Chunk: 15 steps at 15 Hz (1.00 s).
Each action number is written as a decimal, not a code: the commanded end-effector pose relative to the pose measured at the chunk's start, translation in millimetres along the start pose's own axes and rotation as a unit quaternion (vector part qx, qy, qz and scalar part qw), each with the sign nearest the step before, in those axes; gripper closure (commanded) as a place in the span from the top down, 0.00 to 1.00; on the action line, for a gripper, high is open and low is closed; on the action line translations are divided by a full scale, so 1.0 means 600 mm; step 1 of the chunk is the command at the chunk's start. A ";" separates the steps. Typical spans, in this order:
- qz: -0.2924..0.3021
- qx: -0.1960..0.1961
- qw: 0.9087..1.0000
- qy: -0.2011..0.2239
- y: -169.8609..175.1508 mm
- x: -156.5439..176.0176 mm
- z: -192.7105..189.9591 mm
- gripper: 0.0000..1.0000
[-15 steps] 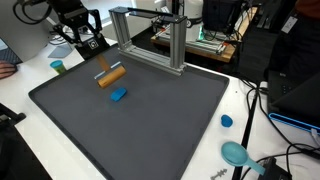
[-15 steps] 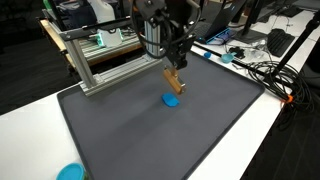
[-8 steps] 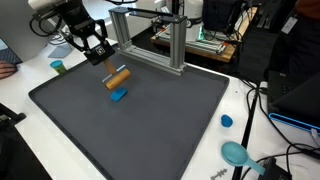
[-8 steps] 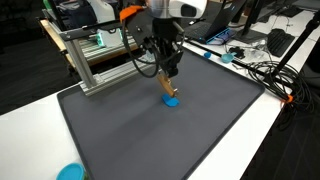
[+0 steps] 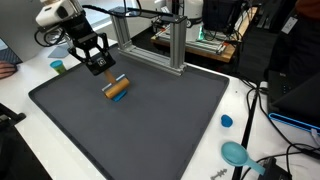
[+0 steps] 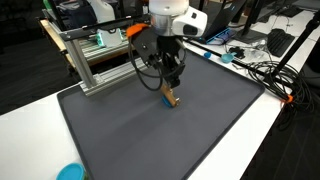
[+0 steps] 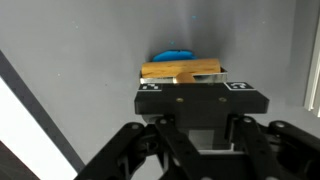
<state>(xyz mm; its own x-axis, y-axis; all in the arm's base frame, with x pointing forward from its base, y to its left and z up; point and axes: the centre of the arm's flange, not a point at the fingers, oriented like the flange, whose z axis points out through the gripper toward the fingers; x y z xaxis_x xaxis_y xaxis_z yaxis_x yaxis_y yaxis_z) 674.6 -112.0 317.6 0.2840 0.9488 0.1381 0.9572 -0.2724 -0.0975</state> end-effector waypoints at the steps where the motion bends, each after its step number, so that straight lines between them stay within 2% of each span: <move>1: -0.004 -0.026 1.000 -0.015 -0.008 0.001 0.007 0.22; 3: -0.008 -0.032 0.999 -0.031 -0.016 -0.004 0.013 0.22; 7: -0.025 -0.015 0.998 -0.051 -0.022 -0.010 0.049 0.22; 8: -0.019 -0.022 0.999 -0.032 -0.003 0.000 0.013 0.47; 11: -0.022 -0.023 0.999 -0.034 -0.003 0.001 0.014 0.47; 12: -0.022 -0.023 0.999 -0.035 -0.004 0.001 0.014 0.22; 13: -0.021 -0.031 0.998 -0.040 -0.002 0.006 0.024 0.22; 15: -0.028 -0.023 0.999 -0.032 -0.005 0.017 0.047 0.22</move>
<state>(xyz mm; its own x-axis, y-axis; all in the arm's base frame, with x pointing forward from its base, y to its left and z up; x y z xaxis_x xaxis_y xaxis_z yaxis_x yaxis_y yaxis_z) 673.1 -108.0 309.9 0.2375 0.9686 0.0736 0.9710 -0.2347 -0.0454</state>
